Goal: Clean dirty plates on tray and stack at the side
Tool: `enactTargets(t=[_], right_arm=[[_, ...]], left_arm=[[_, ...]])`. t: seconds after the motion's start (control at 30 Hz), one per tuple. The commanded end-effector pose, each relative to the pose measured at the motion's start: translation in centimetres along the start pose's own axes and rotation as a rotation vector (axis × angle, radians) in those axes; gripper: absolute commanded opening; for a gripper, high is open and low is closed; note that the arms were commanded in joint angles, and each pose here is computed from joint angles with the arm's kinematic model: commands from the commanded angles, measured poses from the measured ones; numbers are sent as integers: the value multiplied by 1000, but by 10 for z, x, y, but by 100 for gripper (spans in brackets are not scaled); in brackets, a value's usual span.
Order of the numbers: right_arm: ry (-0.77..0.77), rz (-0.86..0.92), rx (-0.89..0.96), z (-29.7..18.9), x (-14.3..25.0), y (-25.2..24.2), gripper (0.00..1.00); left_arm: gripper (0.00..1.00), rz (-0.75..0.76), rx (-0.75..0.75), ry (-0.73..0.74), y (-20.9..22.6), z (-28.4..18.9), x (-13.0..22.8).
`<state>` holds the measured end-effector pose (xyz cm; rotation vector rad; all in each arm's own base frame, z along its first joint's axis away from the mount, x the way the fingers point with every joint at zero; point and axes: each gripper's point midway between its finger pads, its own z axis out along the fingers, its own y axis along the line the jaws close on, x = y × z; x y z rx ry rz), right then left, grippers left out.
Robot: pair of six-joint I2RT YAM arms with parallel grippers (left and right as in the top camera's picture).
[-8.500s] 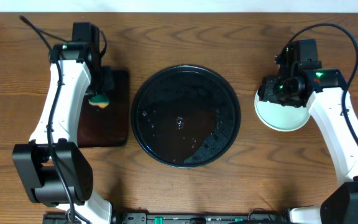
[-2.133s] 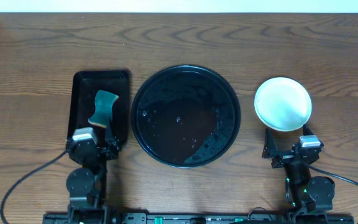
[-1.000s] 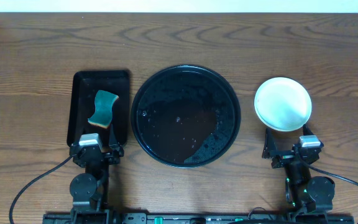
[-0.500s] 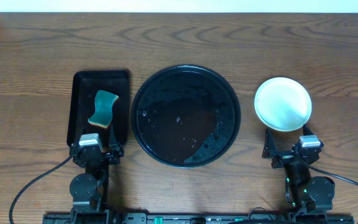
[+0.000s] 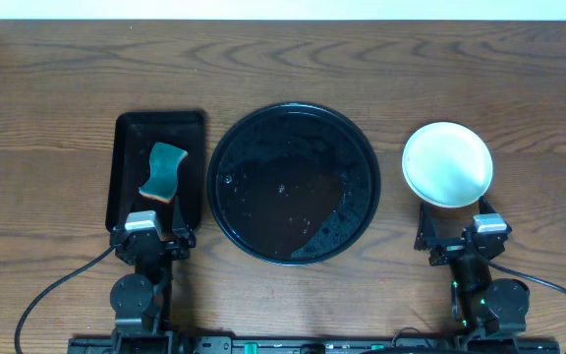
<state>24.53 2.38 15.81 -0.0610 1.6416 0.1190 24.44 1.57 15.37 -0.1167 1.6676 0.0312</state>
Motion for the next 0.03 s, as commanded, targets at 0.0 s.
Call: enactTargets(t=[0.0], right_arm=[[-1,-8,-1,0,0,0,99]], left_arm=[[78,26,-10,55,2,1,17]])
